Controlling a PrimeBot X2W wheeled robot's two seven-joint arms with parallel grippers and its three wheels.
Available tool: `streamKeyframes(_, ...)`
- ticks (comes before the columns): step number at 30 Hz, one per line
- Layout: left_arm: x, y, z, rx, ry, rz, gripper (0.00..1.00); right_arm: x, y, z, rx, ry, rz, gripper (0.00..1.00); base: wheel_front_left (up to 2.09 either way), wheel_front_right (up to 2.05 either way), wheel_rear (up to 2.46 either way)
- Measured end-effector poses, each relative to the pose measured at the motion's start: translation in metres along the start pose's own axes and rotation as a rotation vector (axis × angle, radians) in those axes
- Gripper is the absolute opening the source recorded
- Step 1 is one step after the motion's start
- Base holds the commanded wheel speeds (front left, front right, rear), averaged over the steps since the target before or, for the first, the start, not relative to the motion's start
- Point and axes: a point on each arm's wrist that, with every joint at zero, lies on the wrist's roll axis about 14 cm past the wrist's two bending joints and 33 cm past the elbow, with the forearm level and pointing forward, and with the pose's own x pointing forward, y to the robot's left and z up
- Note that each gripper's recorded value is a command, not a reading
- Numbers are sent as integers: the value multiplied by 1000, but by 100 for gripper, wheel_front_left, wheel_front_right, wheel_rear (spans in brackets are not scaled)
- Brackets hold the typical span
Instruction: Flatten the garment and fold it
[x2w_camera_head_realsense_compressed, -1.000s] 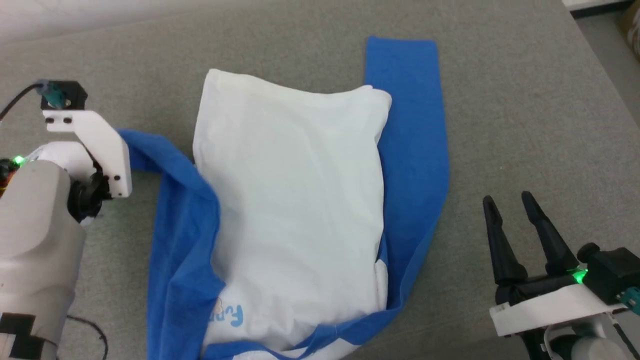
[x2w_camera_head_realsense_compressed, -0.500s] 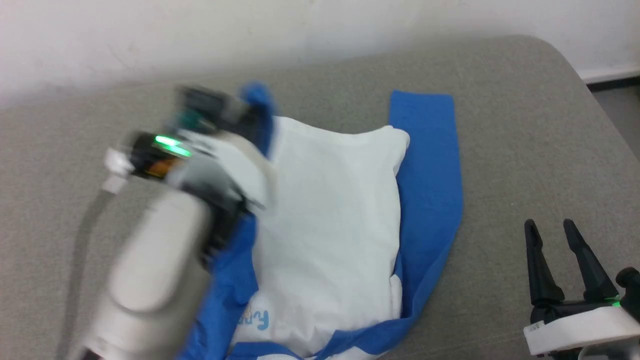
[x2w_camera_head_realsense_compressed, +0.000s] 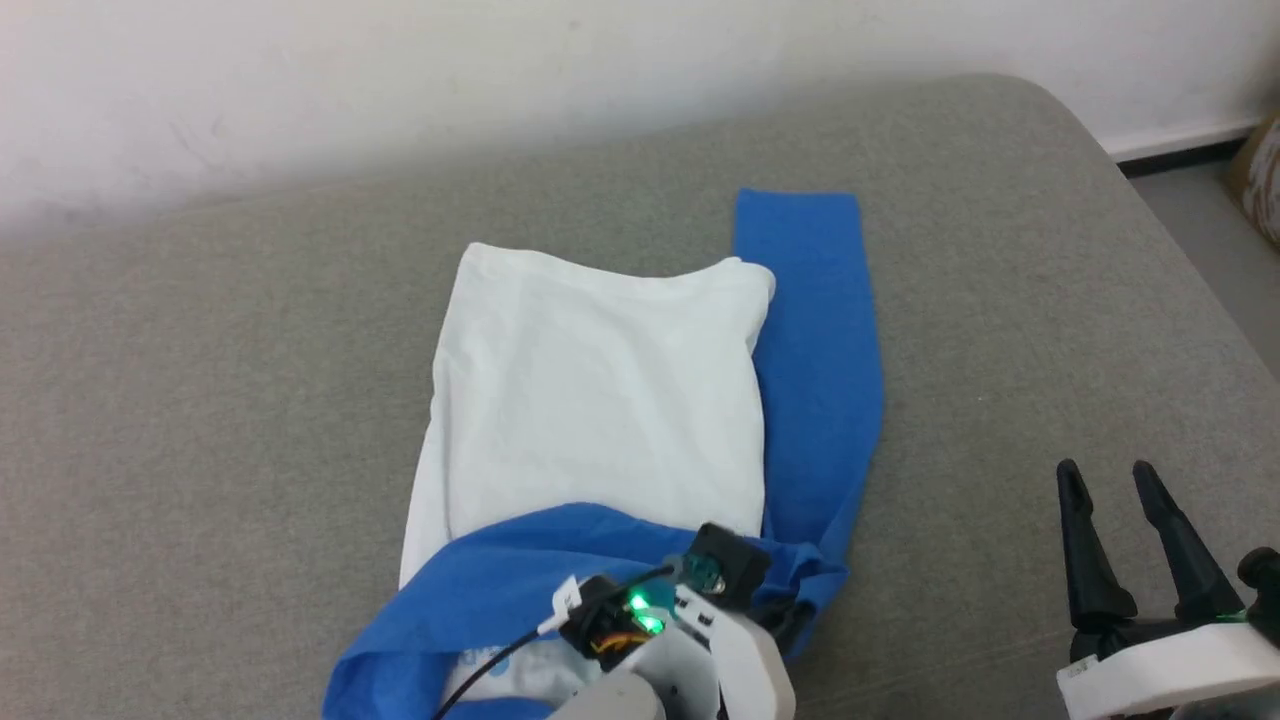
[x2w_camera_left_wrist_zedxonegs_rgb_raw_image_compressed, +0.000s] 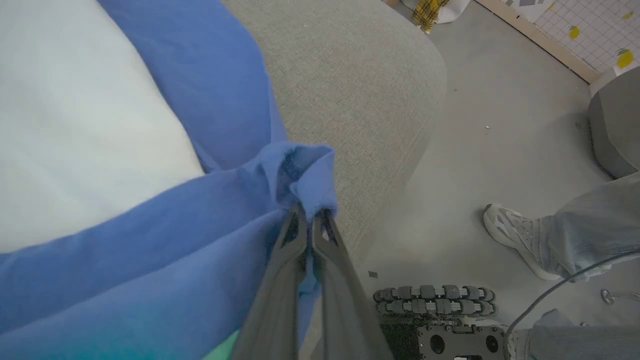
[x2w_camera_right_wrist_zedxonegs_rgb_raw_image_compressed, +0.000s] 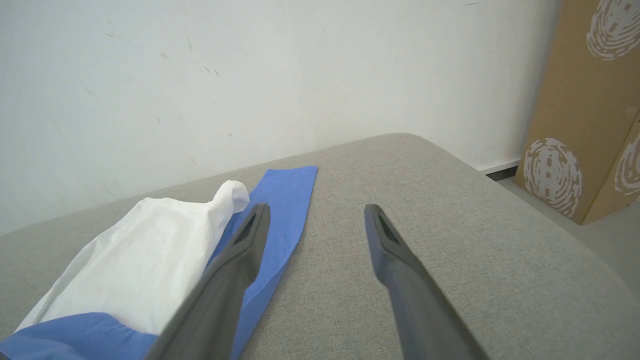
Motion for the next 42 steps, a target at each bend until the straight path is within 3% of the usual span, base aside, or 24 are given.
streamKeyframes(1, 2, -1, -6, -11, 3, -6, 0, 0, -1, -2, 1, 8, -5, 100, 0, 0, 0)
streamKeyframes(2, 3, -2, -11, -22, 5, -16, 42, 0, -2, -5, 1, 17, -9, 100, 0, 0, 0)
streamKeyframes(3, 4, -4, -12, -36, -11, -27, 100, 0, -3, -8, 3, 27, -12, 100, 0, 0, 0)
streamKeyframes(7, 4, -12, 11, -54, -161, -58, 100, 3, -1, -15, 4, 49, -8, 100, 0, 0, 0)
streamKeyframes(13, -16, 13, 76, -48, -478, 47, 100, 8, 7, -17, -6, 52, 20, 100, 0, 0, 0)
streamKeyframes(19, -73, 82, 118, -24, -679, 330, 100, 12, 14, -13, -17, 46, 50, 100, 0, 0, 0)
streamKeyframes(24, -140, 139, 126, -4, -784, 607, 100, 18, 19, -21, -20, 83, 69, 100, 0, 0, 0)
streamKeyframes(28, -188, 166, 117, 13, -824, 782, 100, 28, 20, -36, -11, 147, 70, 100, 0, 0, 0)
streamKeyframes(35, -247, 196, 95, 30, -836, 989, 100, 80, 17, -55, 46, 269, 76, 100, 0, 0, 0)
streamKeyframes(42, -256, 212, 92, 12, -856, 1037, 100, 166, 0, -55, 100, 428, 48, 100, 0, 0, 0)
